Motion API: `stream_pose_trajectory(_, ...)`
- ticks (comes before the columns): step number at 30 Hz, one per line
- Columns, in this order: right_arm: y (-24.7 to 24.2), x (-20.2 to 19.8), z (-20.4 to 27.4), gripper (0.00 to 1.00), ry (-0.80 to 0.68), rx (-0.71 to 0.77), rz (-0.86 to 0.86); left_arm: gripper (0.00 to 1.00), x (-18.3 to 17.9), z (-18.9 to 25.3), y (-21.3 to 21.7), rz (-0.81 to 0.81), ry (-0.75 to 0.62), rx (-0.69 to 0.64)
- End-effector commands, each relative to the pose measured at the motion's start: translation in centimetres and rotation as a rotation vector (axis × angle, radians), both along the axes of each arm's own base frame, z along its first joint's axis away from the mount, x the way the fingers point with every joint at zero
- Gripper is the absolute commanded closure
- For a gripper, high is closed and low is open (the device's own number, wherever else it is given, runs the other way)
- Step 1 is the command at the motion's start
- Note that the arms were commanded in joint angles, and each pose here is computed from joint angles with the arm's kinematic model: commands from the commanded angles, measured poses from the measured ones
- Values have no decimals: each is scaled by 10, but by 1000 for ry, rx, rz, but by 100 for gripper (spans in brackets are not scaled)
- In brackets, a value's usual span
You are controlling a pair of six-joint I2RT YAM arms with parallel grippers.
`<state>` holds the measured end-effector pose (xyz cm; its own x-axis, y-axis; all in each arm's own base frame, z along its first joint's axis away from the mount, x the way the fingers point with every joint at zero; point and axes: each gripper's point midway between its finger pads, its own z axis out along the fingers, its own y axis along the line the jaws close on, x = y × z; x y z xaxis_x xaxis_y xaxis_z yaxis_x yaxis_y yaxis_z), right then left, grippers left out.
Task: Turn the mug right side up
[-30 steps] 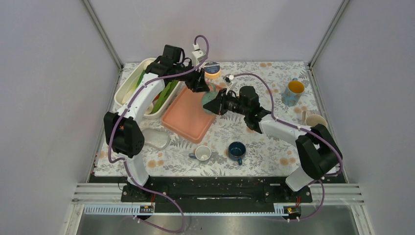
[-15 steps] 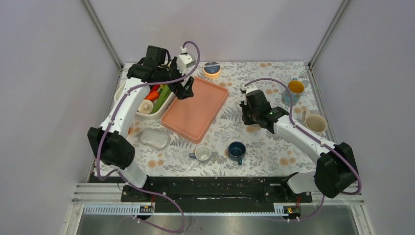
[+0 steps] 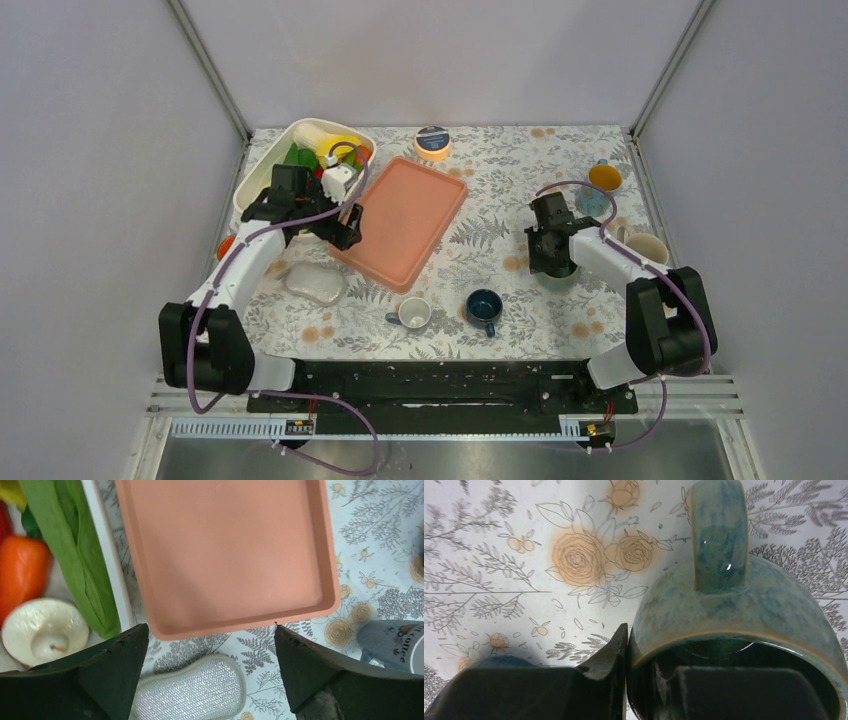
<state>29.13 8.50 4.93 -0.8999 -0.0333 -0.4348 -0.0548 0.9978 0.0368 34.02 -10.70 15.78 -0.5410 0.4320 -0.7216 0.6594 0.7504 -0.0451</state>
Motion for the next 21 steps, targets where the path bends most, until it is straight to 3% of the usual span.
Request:
stream_pose_trajectory(1,0,17,0,96,-30,62,-6,1,23,24,19,163,-188,-104)
stream_pose_trajectory(2,-1,17,0,91,-28,63,-11,1,22,21,27,210,-194,-109)
stream_pose_trajectory(12,-1,13,32,4,-98,85,0,1,10,23,78,588,-474,-189)
stream_pose_trajectory(17,-13,14,85,1,-276,59,7,1,6,20,103,749,-520,-180)
stream_pose_trajectory(21,-28,8,118,1,-538,44,-11,1,-9,21,112,770,-551,-138)
